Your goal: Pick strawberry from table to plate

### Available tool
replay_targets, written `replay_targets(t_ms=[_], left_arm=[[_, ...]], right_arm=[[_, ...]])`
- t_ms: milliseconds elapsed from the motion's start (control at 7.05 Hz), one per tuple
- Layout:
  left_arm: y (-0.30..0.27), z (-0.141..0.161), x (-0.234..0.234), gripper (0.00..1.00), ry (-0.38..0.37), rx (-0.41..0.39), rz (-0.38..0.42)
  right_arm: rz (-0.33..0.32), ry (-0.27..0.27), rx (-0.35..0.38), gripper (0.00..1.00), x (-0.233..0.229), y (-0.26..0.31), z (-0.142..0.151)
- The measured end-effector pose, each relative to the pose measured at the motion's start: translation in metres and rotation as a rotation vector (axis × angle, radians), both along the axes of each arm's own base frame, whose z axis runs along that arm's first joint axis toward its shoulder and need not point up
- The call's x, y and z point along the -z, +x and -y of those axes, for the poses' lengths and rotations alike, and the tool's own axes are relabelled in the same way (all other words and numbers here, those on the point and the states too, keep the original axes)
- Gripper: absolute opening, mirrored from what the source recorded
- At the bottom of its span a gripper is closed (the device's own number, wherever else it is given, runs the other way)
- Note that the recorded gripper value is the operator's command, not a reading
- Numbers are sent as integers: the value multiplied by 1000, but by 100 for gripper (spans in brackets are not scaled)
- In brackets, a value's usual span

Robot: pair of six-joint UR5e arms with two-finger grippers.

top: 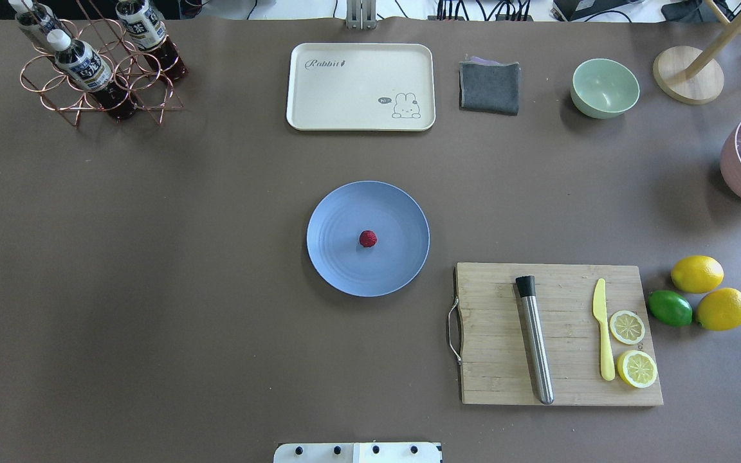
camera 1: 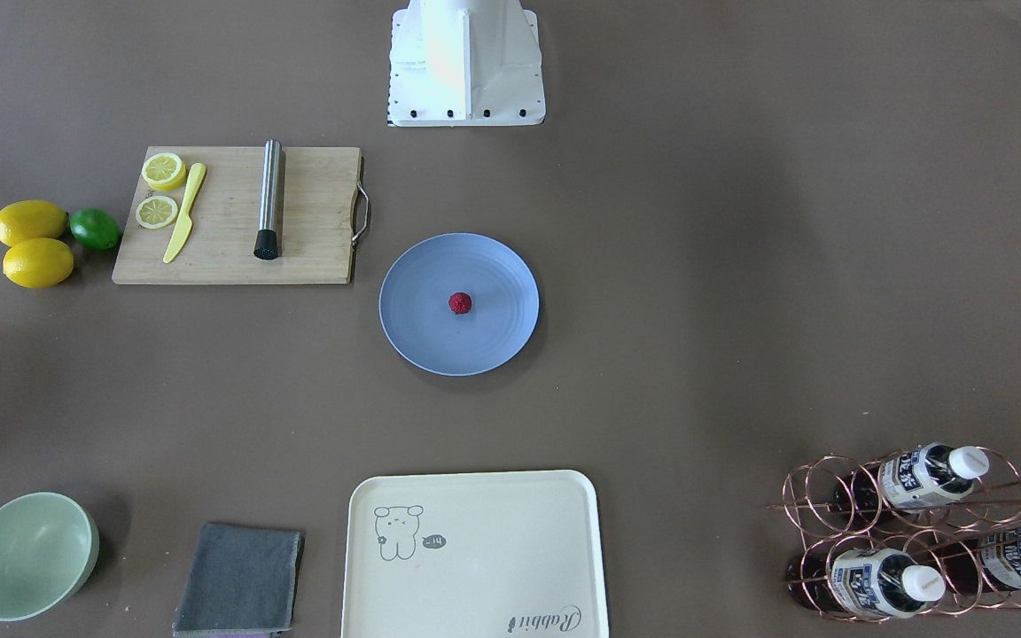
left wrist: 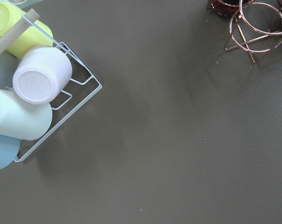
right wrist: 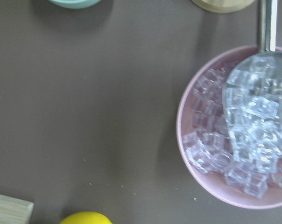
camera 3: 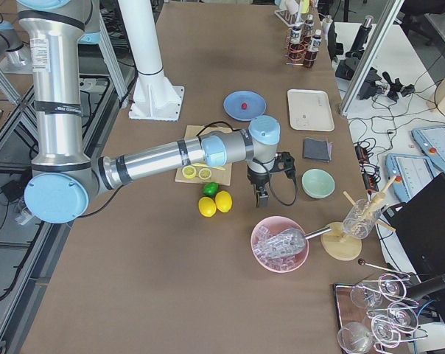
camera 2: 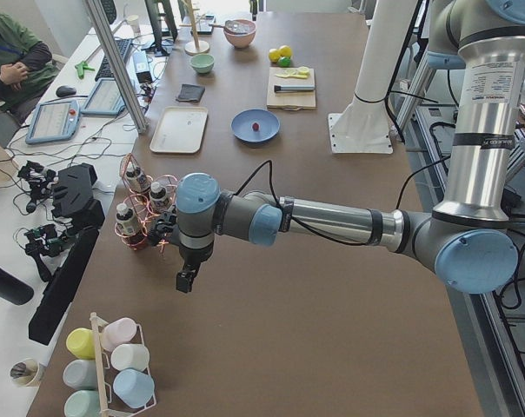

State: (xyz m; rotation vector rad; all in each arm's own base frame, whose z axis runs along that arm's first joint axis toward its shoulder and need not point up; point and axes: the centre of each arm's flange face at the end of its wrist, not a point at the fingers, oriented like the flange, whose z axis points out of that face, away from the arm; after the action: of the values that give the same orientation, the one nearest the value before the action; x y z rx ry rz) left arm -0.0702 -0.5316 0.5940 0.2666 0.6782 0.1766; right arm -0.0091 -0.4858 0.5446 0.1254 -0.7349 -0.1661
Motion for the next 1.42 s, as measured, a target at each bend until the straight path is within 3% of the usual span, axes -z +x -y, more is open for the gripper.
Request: replay_targets(t_ms=[425, 1418], left_arm=[[-4, -2, -18, 98, -34, 5, -7], [-4, -4, -31, 98, -57, 5, -18]], right_arm=[[4, -9, -60, 100, -48, 81, -29], [-3, -33, -80, 100, -60, 88, -34]])
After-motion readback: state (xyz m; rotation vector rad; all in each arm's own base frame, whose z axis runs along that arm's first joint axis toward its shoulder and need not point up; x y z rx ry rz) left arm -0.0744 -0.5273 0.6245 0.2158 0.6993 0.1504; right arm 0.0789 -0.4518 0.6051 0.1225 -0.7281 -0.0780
